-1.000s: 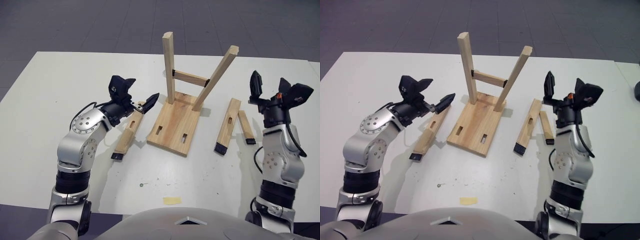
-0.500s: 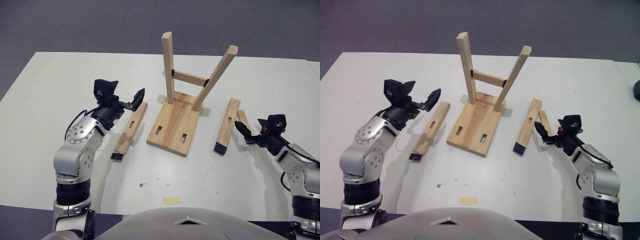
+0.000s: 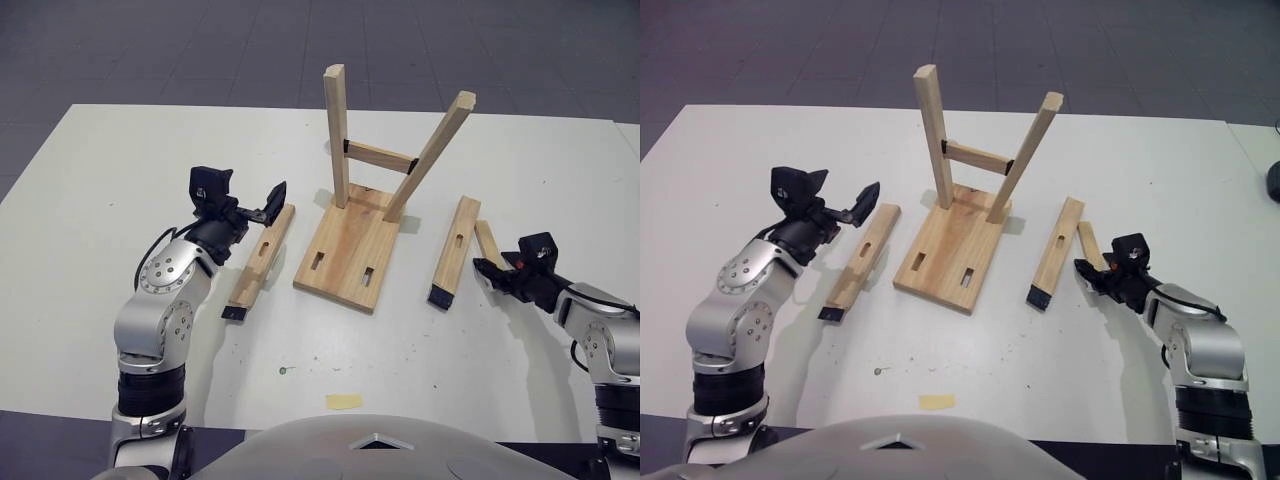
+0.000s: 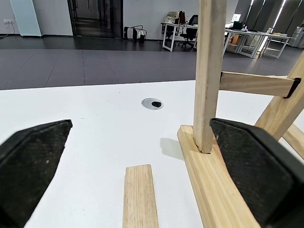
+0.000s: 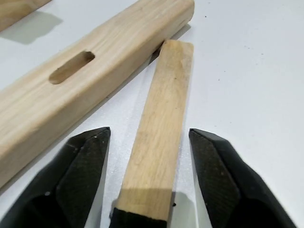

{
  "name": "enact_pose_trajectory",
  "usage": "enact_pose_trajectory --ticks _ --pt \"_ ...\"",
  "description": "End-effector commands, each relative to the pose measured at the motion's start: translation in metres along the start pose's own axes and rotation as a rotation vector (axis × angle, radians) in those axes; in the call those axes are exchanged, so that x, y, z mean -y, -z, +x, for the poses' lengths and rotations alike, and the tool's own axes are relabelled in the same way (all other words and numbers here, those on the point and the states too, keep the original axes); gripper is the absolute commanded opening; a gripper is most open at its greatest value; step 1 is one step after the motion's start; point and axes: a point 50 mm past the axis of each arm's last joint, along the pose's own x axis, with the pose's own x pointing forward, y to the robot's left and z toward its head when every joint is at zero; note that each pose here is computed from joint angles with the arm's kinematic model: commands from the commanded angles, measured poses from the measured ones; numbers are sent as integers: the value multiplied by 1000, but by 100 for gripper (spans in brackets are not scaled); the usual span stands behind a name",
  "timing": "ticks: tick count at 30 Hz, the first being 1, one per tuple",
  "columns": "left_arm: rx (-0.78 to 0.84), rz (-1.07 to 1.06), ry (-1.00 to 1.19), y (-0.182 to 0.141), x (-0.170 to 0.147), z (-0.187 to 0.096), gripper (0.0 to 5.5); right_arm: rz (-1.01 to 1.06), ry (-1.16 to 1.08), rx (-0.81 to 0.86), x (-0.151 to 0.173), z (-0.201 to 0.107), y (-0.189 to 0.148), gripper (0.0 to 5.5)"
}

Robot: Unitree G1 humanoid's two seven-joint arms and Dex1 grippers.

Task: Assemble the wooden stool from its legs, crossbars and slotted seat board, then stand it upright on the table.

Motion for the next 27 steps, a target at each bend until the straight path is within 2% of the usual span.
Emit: enact_pose_trajectory --ticks 1,8,11,15,19,23,27 --pt "-2 -1 -7 2 3 -2 540 112 -4 -181 -4 2 39 239" --pt "-10 7 -24 3 1 -4 540 107 23 -173 -4 11 34 130" --pt "-8 11 -22 2 -1 -2 540 77 75 -93 0 14 22 129" --pt "43 -21 0 -11 -1 3 540 91 317 226 23 18 -28 129" --pt "178 -94 39 -49 -8 9 540 37 478 634 32 2 -99 129" --pt "323 -191 236 -94 3 9 540 -111 505 961 9 -15 -153 129" --pt "446 -319 459 -131 11 2 540 -211 384 1220 -32 -30 -192 129"
